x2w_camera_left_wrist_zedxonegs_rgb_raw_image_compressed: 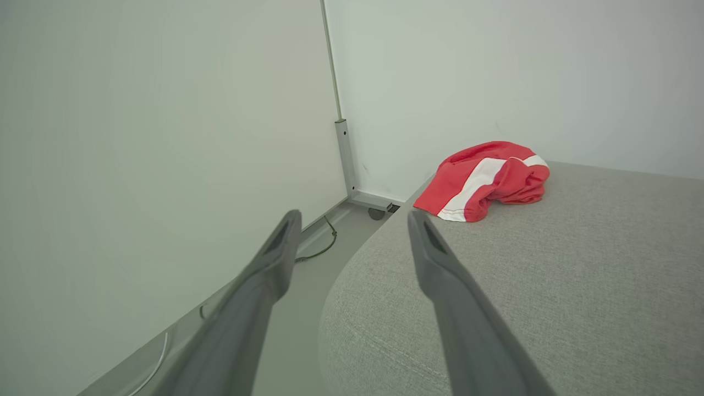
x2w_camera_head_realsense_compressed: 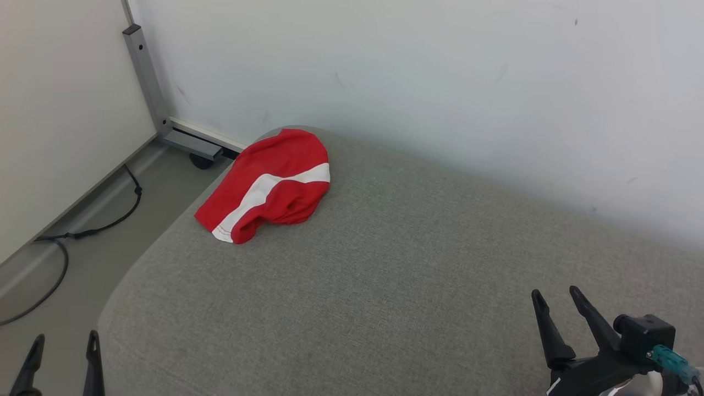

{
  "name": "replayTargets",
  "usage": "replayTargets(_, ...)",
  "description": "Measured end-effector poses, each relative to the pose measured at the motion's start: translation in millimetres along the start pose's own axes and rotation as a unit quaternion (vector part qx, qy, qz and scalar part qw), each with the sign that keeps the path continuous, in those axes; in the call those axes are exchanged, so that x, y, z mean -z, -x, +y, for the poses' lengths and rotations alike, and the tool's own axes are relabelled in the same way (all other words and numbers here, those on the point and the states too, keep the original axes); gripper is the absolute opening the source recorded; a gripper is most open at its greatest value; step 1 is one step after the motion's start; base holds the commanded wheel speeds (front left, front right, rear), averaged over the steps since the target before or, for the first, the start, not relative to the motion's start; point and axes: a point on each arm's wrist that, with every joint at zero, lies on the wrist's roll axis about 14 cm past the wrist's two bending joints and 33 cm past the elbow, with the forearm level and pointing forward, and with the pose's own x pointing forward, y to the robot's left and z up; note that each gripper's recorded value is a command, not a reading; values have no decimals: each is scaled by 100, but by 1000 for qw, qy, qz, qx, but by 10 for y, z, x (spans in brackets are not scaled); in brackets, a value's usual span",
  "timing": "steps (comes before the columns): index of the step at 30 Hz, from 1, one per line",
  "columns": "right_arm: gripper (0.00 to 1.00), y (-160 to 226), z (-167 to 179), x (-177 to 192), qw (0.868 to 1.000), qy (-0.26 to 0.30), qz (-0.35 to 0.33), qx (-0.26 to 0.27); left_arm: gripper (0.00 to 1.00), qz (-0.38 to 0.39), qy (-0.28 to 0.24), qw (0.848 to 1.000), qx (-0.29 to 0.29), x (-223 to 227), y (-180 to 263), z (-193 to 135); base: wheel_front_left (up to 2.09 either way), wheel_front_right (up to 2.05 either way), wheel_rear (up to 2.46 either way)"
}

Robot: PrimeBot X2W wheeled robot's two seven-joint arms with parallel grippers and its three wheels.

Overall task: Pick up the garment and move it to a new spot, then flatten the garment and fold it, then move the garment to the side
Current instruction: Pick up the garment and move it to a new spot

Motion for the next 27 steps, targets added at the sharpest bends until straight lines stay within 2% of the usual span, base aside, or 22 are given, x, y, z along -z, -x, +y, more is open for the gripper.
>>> replayTargets(11,100,54,-193,-71,1000,3,-5,21,100,-51,-9,997,63,-423,-526,-304,0,0,0)
replayTargets(18,100,127,-466,-148,998,8,-13,53,100,-75,-6,991,111,-655,-1020,-646,0,0,0)
replayTargets(23,100,254,-732,-173,996,12,-16,88,100,-73,19,988,134,-747,-1411,-868,0,0,0)
replayTargets(27,100,366,-930,-194,993,13,-20,116,100,-67,10,986,154,-800,-1720,-1053,0,0,0)
